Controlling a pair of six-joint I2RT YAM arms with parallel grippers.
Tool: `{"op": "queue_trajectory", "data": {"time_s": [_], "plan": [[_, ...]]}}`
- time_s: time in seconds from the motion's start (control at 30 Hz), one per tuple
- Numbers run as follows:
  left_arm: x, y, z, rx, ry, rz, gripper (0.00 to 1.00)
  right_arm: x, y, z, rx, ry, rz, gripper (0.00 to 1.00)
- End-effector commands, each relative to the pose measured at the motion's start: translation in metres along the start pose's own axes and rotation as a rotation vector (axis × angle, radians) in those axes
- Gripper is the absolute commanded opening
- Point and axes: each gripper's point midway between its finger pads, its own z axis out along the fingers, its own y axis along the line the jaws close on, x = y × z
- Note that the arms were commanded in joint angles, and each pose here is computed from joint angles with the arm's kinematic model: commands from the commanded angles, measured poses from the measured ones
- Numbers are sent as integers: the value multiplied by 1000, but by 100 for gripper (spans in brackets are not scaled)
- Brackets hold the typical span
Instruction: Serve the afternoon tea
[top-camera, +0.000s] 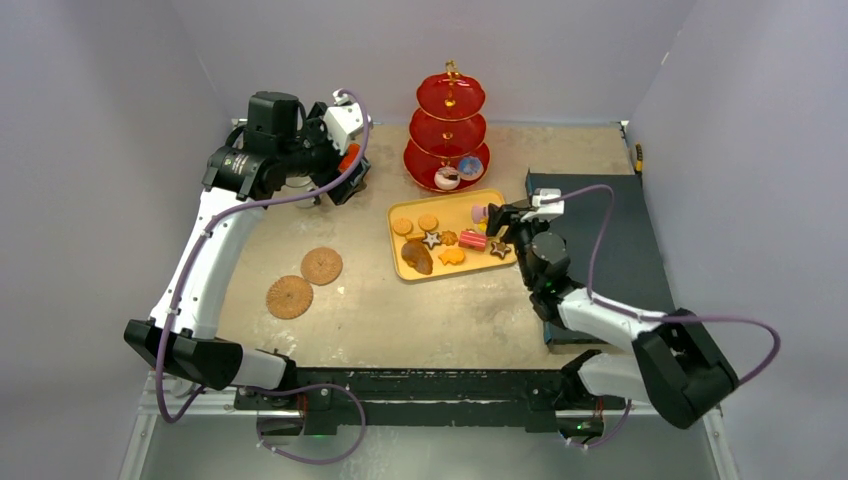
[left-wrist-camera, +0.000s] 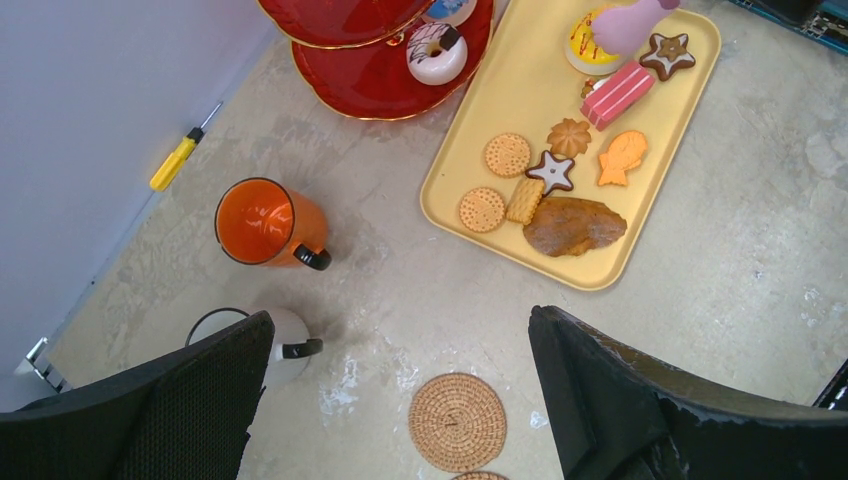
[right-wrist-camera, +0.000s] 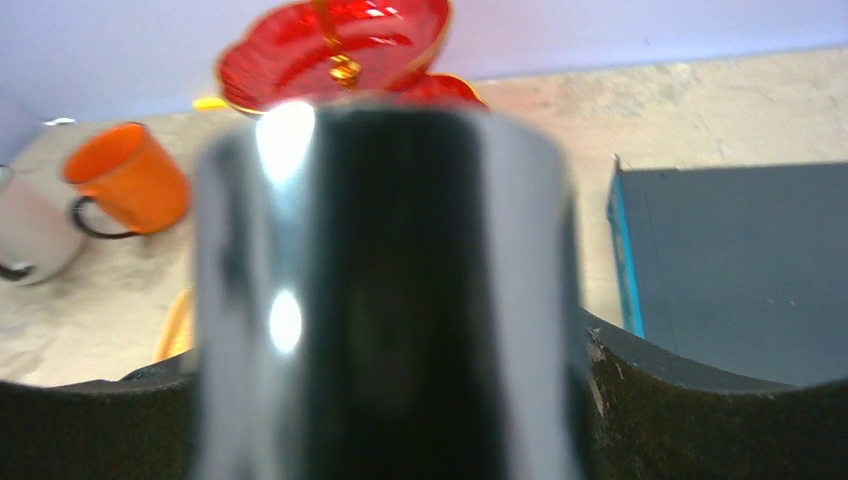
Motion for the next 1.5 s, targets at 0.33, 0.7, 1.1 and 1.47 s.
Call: {"op": "queue_trajectory", "data": {"time_s": [0.33, 0.7, 1.1, 1.47], "plan": [[-10, -6, -11, 6, -42, 12, 99, 15, 42, -40, -215, 88, 8, 72], [-10, -8, -15, 5, -41, 24, 99, -3, 23, -17, -41, 43, 7, 73], [-7, -9, -17, 3, -35, 39, 99, 15, 3, 25, 112, 45, -40, 73], [-7, -8, -18, 0, -32, 47, 99, 23, 3, 41, 118, 40, -53, 62]]}}
